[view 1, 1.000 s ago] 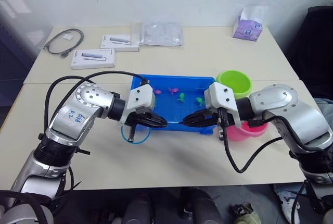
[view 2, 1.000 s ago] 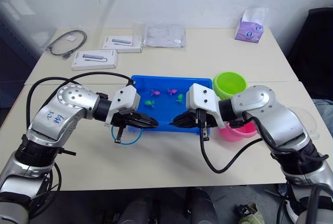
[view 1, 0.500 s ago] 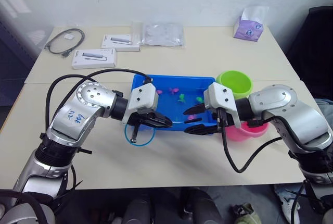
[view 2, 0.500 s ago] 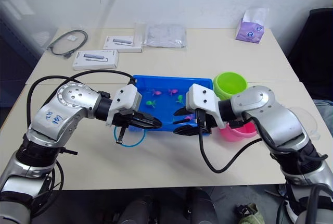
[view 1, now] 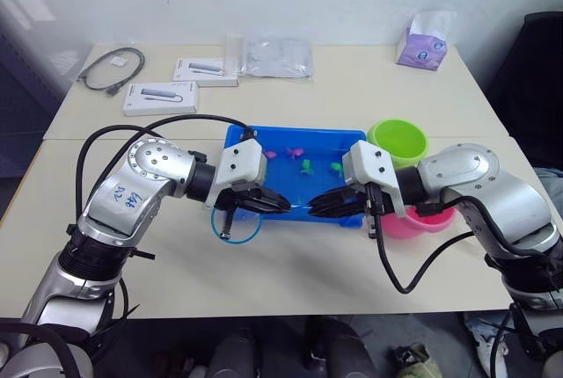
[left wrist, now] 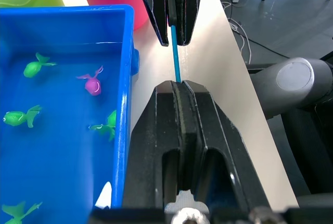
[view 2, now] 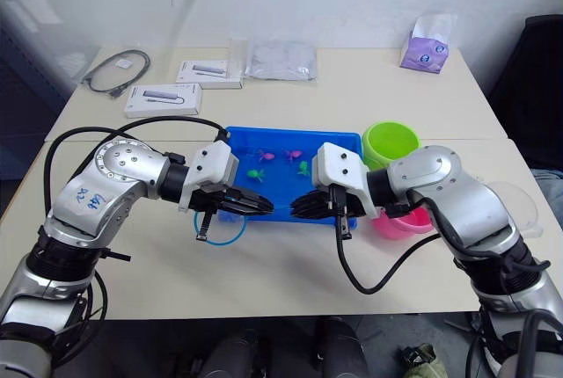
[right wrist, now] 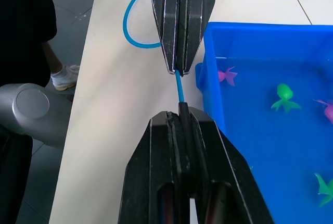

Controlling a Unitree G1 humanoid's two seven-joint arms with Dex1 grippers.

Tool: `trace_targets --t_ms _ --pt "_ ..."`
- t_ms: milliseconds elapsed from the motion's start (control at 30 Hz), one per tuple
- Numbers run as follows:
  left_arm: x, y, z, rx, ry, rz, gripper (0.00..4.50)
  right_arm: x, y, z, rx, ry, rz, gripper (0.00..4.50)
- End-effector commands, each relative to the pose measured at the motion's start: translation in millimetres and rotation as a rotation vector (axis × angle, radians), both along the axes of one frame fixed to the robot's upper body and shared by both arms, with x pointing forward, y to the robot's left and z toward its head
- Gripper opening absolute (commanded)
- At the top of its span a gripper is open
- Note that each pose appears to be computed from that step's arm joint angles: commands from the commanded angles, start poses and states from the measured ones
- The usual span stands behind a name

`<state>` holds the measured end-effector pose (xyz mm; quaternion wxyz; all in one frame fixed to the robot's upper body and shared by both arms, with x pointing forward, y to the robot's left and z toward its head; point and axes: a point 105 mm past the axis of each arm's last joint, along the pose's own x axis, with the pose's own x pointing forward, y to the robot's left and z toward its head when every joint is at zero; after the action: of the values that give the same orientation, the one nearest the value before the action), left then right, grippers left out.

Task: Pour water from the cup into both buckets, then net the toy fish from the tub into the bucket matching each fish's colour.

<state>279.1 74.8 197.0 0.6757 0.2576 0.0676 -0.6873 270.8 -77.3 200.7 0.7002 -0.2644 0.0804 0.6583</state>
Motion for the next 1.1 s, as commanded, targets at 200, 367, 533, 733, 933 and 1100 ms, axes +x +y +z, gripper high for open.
trace_targets --t_ms 200,367,533,733,933,1100 --pt "-17 13 45 -0.261 0.261 -0.034 3.25 5 -18 16 -0.001 -0.066 -0.091 0.00" --pt "-32 41 67 -0.351 0.326 -0.007 4.43 23 -51 24 -0.060 -0.157 -0.255 0.00" --pt "-28 65 30 -0.241 0.240 0.152 4.43 45 -84 31 -0.193 -0.365 -0.344 0.00" --pt "-18 65 19 -0.239 0.156 0.239 4.43 70 -110 23 -0.434 -0.680 -0.262 0.00" --pt "-17 65 16 -0.244 0.147 0.265 4.43 83 -116 10 -0.575 -0.814 -0.132 0.00" --pt "-18 67 15 -0.241 0.152 0.270 4.43 85 -115 4 -0.614 -0.845 -0.063 0.00"
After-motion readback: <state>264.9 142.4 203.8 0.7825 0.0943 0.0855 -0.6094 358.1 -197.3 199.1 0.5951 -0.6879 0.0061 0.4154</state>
